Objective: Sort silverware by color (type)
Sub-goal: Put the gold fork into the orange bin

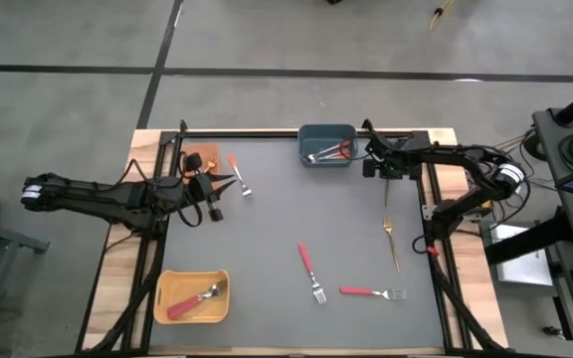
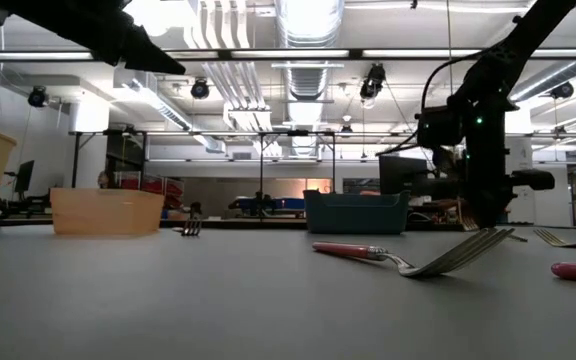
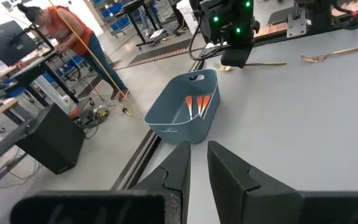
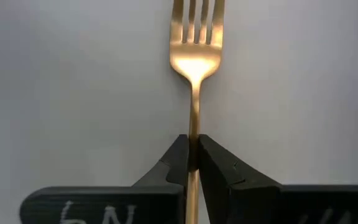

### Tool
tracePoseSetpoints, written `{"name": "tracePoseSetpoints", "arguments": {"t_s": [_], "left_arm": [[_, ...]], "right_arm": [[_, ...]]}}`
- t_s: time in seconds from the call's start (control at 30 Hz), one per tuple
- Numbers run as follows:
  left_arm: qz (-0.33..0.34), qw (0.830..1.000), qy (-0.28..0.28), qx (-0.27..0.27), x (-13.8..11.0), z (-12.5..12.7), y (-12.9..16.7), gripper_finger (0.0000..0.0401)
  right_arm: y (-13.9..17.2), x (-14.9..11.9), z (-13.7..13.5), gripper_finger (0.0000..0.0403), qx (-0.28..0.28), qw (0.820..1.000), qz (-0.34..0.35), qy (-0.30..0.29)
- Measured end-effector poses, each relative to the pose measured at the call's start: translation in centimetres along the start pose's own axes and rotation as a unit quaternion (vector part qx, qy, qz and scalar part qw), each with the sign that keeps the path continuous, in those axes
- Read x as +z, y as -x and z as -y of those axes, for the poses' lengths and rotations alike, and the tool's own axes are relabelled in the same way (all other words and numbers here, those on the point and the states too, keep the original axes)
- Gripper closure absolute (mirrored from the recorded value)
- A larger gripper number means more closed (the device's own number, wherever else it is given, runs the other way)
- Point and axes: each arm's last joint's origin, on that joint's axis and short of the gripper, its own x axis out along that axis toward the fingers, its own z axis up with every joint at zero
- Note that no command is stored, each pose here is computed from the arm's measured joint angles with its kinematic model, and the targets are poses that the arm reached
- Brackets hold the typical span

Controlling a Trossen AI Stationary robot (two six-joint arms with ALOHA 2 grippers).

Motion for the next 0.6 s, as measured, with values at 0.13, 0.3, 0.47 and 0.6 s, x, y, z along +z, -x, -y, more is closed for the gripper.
{"name": "tracePoseSetpoints", "arguments": {"t_s": [0.13, 0.3, 0.47, 0.6], "left_arm": [[0.000, 1.000, 0.014, 0.000, 0.0, 0.0, 0.0, 0.0364], [0.000, 1.000, 0.022, 0.000, 0.0, 0.0, 0.0, 0.0364], [0.008, 1.000, 0.028, 0.002, 0.2, 0.0, -0.1, 0.0364], [0.005, 0.999, 0.037, 0.000, 0.1, 0.2, -0.4, 0.0364]], "right_arm": [[1.4, 0.5, 0.3, 0.0389, 0.005, 0.998, 0.054, -0.014], [3.6, 0.9, 0.9, 0.0390, 0.021, 0.992, 0.121, -0.022], [6.5, 0.9, 1.1, 0.0390, 0.069, 0.978, 0.197, -0.011], [9.5, 0.9, 0.7, 0.0390, 0.149, 0.949, 0.277, 0.015]]}}
